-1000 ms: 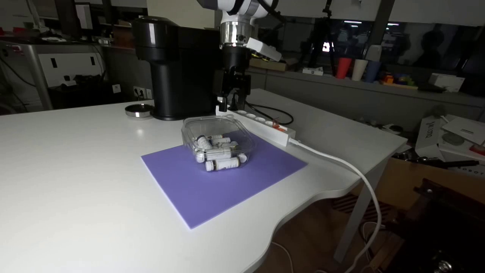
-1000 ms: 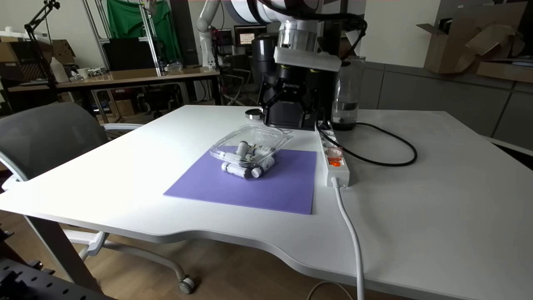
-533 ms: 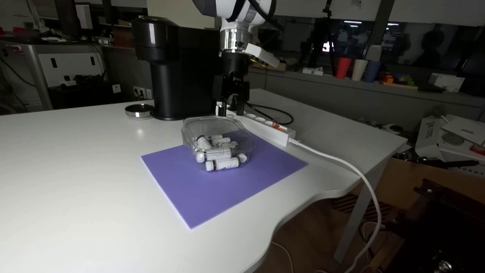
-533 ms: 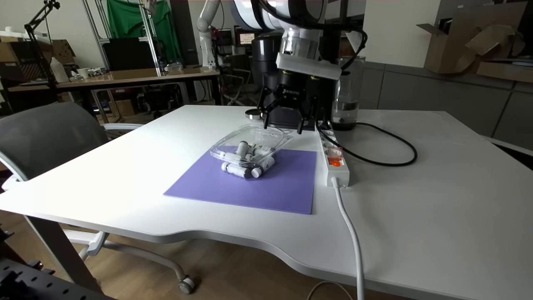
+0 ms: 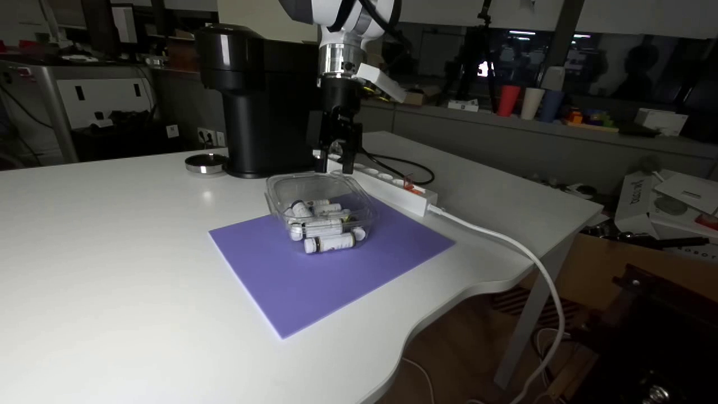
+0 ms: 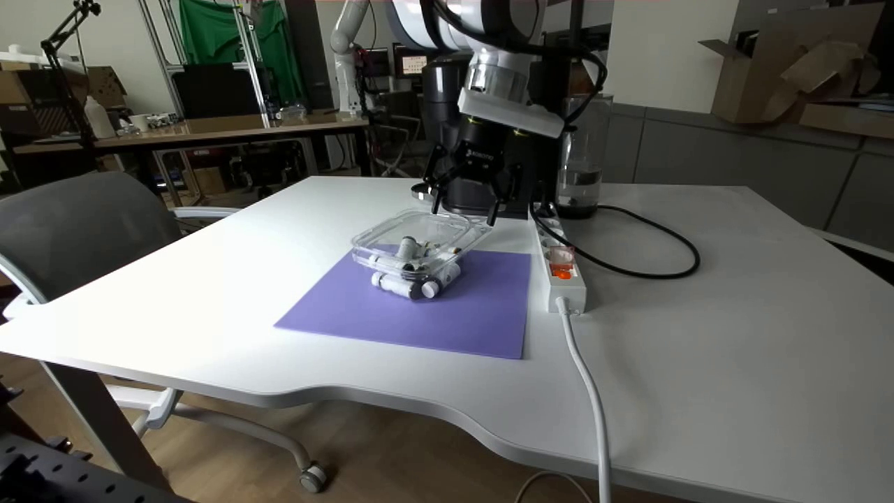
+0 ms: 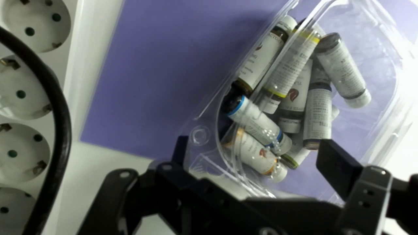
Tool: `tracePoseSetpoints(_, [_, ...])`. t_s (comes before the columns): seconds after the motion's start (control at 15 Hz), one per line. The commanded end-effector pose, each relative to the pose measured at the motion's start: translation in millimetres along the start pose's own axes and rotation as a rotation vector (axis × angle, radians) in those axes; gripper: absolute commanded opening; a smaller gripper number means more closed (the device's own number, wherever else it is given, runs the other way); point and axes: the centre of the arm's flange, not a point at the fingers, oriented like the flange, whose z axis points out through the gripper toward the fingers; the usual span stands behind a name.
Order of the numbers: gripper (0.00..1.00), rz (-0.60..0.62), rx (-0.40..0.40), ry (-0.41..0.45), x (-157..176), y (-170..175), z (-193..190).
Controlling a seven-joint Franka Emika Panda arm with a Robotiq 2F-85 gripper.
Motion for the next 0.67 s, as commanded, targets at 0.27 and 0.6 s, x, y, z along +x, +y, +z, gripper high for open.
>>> tracePoseSetpoints(0.27, [1.0, -0.02, 0.149, 0.006, -8.3, -12.7, -24.3])
tracePoseSetpoints(0.6, [1.0, -0.077, 0.215, -0.006, -14.6, -38.1, -45.2])
